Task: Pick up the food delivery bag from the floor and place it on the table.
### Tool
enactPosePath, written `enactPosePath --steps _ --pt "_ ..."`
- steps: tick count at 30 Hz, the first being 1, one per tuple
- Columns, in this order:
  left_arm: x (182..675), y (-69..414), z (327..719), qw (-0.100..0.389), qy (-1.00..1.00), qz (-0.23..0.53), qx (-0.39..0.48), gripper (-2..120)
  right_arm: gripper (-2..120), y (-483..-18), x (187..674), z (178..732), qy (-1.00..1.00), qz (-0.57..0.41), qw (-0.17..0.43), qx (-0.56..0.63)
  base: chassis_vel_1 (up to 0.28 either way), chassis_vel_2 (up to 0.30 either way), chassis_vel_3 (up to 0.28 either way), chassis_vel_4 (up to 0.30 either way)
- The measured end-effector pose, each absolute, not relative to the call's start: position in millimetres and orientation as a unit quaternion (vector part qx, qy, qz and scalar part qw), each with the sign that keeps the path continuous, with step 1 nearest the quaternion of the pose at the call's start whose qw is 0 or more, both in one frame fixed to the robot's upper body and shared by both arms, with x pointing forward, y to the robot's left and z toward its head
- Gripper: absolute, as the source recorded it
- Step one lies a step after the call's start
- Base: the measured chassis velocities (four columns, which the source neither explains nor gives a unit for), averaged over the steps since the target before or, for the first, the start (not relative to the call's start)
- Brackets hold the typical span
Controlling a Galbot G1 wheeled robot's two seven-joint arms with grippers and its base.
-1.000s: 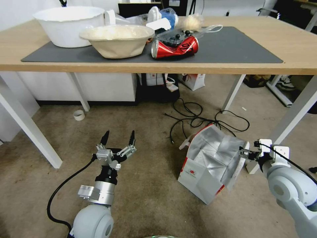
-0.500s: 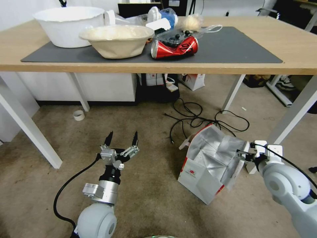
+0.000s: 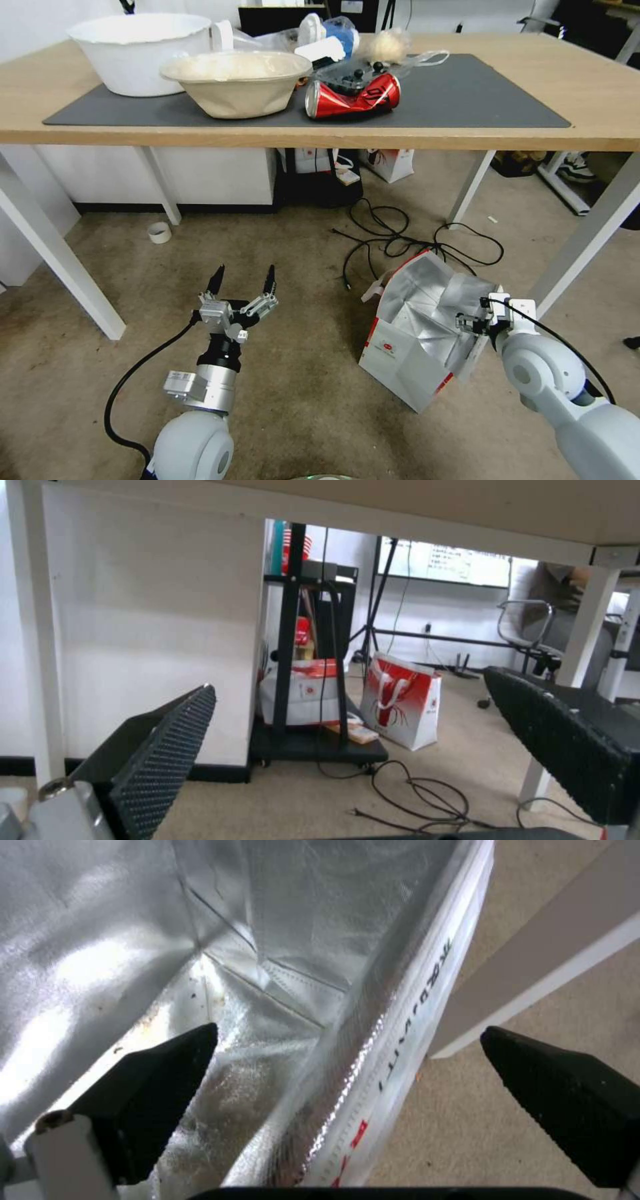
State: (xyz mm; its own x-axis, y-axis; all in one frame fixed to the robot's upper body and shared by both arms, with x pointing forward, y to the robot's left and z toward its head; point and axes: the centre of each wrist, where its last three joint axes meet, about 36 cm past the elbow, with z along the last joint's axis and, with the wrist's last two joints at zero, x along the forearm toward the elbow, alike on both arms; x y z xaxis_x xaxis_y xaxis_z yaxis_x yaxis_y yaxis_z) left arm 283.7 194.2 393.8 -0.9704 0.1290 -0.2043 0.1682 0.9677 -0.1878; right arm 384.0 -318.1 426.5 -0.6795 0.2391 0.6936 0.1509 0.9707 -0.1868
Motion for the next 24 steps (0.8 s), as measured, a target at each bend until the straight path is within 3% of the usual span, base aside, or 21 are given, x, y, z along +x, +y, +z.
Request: enactPosePath --steps 15,18,24 --pt "280.2 189.3 391.7 0.101 0.987 -0.104 0.072 100 99 -320.1 387.2 415.3 -0.908 0.059 0.400 -0.109 0.000 0.000 0.000 0.000" --pt "280.6 189.5 391.2 0.101 0.987 -0.103 0.071 100 95 -320.5 389.2 414.2 -0.908 0.059 0.400 -0.109 0.000 0.000 0.000 0.000" --pt "281.6 192.0 391.6 0.103 0.987 -0.100 0.067 100 71 -318.5 390.6 411.1 -0.907 0.058 0.404 -0.106 0.000 0.000 0.000 0.000"
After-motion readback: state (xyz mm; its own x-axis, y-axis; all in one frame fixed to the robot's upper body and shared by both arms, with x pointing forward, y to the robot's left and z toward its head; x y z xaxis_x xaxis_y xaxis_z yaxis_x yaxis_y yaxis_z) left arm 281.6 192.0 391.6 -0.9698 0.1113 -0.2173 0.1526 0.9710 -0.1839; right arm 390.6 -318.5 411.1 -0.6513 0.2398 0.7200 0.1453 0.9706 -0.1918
